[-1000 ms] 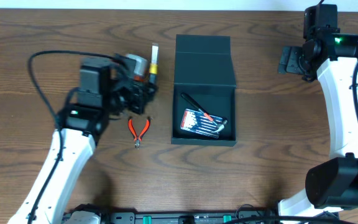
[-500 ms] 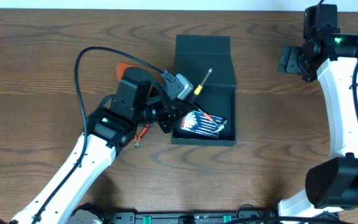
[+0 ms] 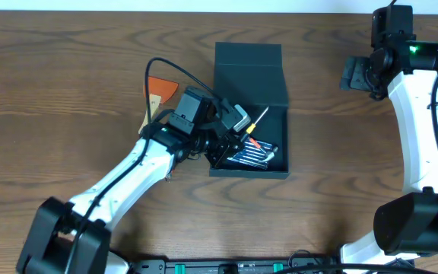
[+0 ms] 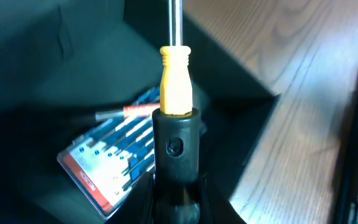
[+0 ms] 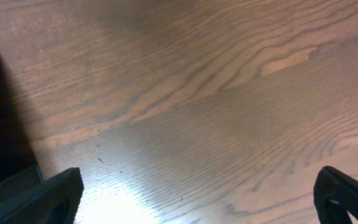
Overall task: Pack container
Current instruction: 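Lift the screwdriver and carry it right into the black box, then lower the screwdriver onto the case and open the left gripper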
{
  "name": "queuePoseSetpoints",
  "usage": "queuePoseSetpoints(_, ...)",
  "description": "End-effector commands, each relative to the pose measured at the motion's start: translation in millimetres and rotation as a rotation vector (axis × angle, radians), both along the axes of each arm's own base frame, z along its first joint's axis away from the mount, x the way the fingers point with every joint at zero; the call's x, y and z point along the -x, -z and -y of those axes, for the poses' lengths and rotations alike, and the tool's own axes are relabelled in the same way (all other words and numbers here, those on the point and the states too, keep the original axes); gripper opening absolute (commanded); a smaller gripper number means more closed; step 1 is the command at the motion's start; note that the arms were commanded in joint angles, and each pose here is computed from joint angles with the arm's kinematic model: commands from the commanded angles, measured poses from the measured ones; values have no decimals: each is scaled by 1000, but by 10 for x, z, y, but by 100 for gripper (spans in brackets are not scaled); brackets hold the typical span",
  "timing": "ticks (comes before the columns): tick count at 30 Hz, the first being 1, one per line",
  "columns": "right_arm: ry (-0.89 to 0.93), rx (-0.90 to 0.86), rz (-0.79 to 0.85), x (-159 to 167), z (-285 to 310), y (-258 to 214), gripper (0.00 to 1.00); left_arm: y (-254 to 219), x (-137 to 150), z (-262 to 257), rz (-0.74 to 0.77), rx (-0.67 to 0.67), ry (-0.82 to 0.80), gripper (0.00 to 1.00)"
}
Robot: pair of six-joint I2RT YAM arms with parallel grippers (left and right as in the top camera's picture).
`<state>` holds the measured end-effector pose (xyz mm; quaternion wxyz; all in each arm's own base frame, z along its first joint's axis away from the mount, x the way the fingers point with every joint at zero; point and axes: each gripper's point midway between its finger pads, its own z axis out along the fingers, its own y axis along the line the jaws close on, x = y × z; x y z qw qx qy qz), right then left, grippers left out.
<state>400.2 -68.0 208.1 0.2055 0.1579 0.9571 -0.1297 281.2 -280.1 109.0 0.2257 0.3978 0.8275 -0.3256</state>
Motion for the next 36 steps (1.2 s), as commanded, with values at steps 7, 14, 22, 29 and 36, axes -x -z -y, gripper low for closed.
queuePoseSetpoints(7, 15, -1, 28, -26, 14, -84, 99, 346, -148, -131, -61, -118, -148, 6)
queuePoseSetpoints(14, 15, -1, 28, -26, 14, -84, 99, 431, -270, -255, -10, -219, -250, 6)
queuePoseSetpoints(22, 15, -1, 28, -26, 14, -84, 99, 440, -243, -221, 1, -232, -243, 6)
queuePoseSetpoints(29, 15, -1, 28, -26, 14, -84, 99, 440, -232, -210, 1, -232, -240, 6)
queuePoseSetpoints(36, 15, -1, 28, -26, 14, -84, 99, 490, -147, -87, 3, -235, -202, 6)
